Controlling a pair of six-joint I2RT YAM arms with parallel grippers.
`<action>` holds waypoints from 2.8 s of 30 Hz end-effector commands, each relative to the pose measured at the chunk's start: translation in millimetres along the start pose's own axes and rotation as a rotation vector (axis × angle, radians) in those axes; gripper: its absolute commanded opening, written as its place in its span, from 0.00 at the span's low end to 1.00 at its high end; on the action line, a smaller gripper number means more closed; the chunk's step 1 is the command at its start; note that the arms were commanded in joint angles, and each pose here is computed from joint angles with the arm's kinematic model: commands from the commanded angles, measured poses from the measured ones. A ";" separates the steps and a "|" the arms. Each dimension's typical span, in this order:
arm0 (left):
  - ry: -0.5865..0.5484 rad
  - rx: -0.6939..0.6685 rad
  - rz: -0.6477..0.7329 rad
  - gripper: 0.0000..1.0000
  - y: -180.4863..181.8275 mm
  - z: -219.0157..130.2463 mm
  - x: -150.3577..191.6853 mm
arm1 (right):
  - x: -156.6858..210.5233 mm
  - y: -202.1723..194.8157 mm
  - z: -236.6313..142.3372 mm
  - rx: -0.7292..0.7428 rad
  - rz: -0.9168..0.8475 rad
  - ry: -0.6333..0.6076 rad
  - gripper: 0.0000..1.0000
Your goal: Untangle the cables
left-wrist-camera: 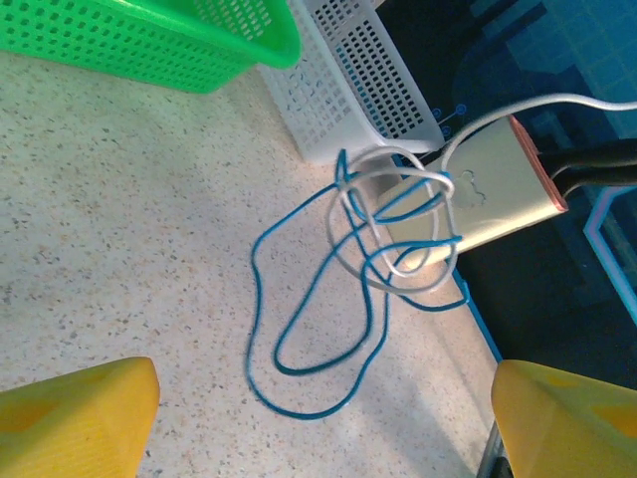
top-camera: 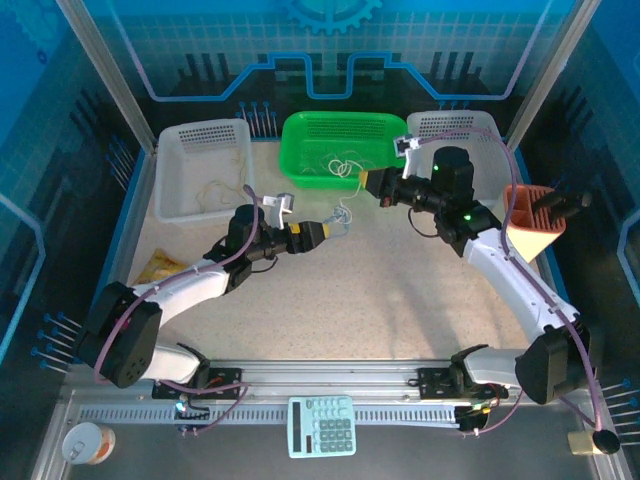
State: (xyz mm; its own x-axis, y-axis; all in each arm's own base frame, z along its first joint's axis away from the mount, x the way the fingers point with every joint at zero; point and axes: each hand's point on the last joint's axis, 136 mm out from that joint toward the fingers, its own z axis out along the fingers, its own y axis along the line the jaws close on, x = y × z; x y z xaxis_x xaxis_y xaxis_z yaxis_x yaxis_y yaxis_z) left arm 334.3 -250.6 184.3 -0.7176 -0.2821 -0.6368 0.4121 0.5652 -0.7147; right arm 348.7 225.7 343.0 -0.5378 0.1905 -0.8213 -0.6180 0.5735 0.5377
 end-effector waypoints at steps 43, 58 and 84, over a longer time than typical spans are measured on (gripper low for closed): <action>-0.179 0.370 -0.097 0.52 -43.5 15.2 -39.3 | -51.8 77.6 -35.3 -0.146 -0.027 -0.143 0.00; -0.254 0.185 -0.180 0.00 7.6 2.2 -33.6 | -73.3 15.4 -65.1 0.072 -0.026 -0.240 0.00; -0.189 0.223 -0.269 0.71 -31.4 -4.8 -36.1 | -102.6 -8.8 -74.4 0.020 0.144 -0.366 0.00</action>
State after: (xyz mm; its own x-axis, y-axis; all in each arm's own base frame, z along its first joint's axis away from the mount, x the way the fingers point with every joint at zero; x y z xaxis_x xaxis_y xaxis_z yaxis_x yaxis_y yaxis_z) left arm 346.4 -241.1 193.3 -0.7027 -0.5229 -0.4826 0.2971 0.4006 -0.8667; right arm 368.4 124.0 432.0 -0.3529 0.5206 -0.7775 -0.4920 0.6035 0.6274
